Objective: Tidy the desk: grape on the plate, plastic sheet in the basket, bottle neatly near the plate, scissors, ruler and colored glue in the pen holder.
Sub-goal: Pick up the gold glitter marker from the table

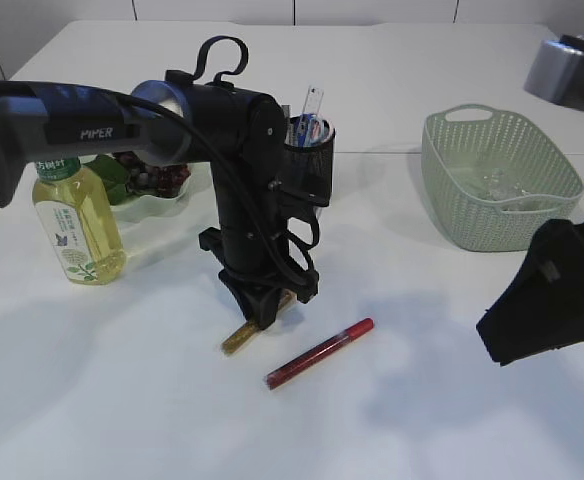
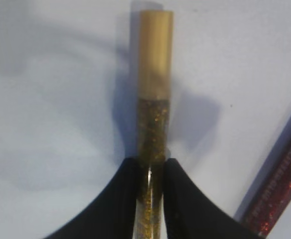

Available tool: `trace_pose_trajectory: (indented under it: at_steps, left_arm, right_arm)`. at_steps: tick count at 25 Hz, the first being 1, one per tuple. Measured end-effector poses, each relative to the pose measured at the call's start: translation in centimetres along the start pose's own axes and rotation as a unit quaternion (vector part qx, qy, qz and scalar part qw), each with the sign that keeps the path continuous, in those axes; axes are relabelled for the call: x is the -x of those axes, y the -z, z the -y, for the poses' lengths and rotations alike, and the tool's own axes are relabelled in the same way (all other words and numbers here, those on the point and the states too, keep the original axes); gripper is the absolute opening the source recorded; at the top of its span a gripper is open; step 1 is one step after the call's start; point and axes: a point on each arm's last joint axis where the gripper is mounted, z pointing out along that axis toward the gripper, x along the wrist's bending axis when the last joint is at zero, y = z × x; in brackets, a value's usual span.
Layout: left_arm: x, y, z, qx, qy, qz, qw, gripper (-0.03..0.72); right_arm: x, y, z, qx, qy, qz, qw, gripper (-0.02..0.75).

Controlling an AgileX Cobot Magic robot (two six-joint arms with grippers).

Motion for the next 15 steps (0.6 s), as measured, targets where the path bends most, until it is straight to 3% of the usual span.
trace_pose_trajectory:
  at_steps: [15]
  left_arm:
    - [0.04,0.31,0.10,-0.003,0.000,0.000,1.000,0.087]
  right_arm:
    - [0.00,0.00,0.00,0.000,0.001,0.000,1.000,0.418]
